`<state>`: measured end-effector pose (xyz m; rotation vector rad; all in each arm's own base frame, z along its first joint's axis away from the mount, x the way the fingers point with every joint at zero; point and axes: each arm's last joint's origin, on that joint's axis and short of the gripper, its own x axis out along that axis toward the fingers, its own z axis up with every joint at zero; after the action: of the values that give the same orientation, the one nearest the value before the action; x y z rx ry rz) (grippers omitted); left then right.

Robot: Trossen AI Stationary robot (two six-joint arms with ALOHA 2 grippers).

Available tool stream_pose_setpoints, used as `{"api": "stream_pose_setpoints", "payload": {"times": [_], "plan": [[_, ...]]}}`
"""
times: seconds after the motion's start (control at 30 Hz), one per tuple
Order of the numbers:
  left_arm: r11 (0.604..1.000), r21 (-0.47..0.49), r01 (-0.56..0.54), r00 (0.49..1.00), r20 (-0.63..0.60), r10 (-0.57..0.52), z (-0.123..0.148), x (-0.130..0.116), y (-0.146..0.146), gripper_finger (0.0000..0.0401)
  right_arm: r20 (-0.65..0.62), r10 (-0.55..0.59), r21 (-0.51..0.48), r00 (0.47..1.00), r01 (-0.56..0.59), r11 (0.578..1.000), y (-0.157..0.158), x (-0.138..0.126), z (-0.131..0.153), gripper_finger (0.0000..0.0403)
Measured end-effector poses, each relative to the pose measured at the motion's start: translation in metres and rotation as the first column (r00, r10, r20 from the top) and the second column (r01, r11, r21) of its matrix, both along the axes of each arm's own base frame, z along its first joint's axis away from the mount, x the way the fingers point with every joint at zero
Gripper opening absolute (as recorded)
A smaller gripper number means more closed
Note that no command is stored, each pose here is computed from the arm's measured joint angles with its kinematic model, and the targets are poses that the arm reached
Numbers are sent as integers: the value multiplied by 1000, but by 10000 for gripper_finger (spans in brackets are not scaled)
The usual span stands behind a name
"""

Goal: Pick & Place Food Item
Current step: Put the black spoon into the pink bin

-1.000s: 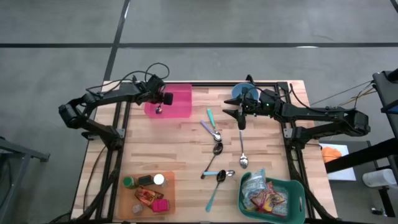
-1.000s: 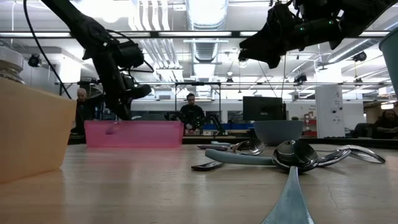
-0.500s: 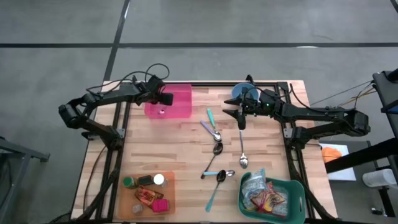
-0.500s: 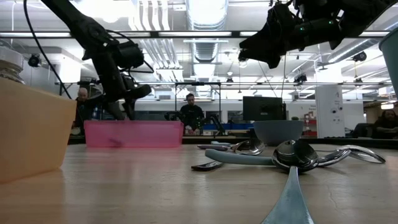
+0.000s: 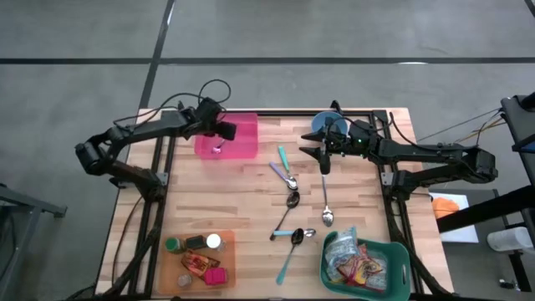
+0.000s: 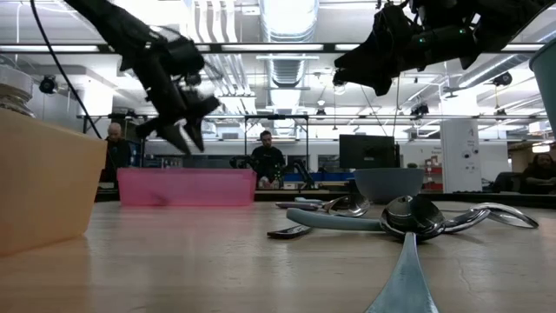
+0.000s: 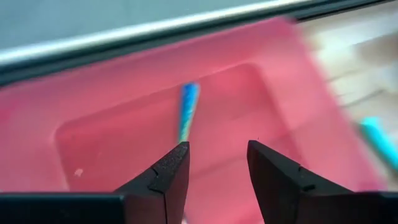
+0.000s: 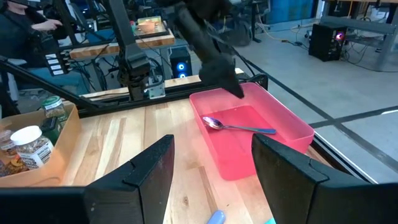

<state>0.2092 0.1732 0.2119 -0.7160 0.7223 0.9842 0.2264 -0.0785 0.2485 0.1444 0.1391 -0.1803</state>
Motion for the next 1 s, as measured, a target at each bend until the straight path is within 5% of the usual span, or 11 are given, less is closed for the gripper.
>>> {"api": "stream_pose_setpoints", "payload": {"times": [0.13,0.27,0.5,0.8,1.0], "plan": [[988,98,120,991,53,-126,20,10,-17,165,0,0,0,1000,0,1000,0,0,0,211],[935,215,282,951,65,-302,35,24,-42,165,1,0,0,1000,0,1000,0,0,0,211],[714,417,562,802,-63,-594,41,54,-87,165,0,0,0,1000,0,1000,0,0,0,211],[555,482,678,654,-51,-755,39,79,-144,165,1,0,0,1000,0,1000,0,0,0,211],[495,468,732,575,-33,-818,27,91,-183,165,0,0,0,1000,0,1000,0,0,0,211]]}}
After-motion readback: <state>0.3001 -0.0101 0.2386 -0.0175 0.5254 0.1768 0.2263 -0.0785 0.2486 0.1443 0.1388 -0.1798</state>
